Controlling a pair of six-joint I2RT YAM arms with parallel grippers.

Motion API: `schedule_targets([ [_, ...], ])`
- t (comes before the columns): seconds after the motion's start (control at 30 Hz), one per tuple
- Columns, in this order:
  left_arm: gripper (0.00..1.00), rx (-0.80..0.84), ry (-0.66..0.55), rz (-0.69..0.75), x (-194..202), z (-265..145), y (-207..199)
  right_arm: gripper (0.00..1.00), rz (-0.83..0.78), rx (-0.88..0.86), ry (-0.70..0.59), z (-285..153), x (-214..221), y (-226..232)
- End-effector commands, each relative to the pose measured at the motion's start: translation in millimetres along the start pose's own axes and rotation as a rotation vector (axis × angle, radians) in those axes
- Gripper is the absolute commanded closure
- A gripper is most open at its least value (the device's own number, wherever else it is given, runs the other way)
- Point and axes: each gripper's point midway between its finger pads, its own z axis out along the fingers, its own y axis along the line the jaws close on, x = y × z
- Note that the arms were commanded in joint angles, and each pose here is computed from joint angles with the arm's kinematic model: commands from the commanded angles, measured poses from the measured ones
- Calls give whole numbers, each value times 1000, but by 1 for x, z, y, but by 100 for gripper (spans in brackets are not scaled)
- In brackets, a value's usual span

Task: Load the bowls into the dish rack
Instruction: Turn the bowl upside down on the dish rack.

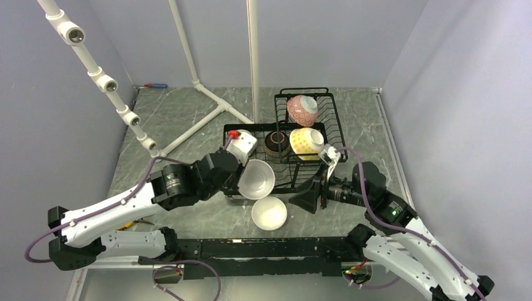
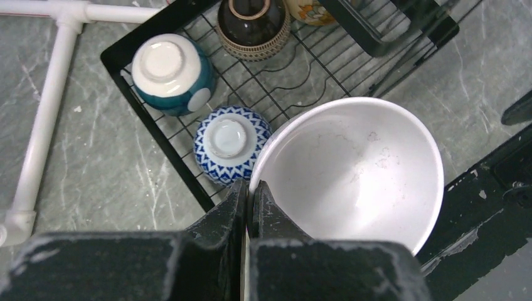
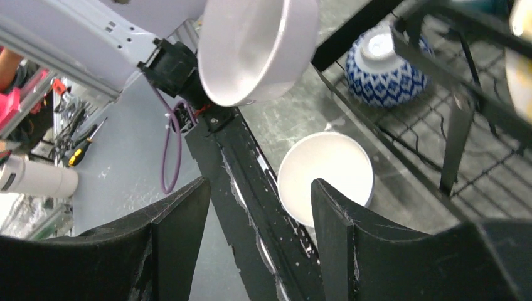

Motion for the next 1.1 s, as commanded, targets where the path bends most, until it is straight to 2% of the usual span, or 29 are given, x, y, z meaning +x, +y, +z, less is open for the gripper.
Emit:
schedule_targets([
  [0.0,97,-24,18,-36,-17,-13,18,36,-265,-158,-69,-3,-49,38],
  [0.13,97,54,106,-65,-9,-10,14,36,-407,-212,-79,2,-68,48],
  [0.33,97,267,279,-127,2,-5,-8,33,-659,-268,-123,6,-81,53],
  [0.5,97,433,370,-133,7,-8,-20,26,-1015,-369,-142,12,-67,49],
  [0.63,97,527,412,-113,9,-17,-23,21,-1230,-460,-162,19,-59,51],
  [0.73,97,574,432,-86,10,-20,-26,20,-1298,-557,-163,26,-52,56],
  [0.9,97,646,464,-72,12,-21,-35,21,-1369,-644,-86,48,-38,54],
  [1.07,97,665,498,-77,14,-18,-38,30,-1415,-699,-38,62,-25,56],
])
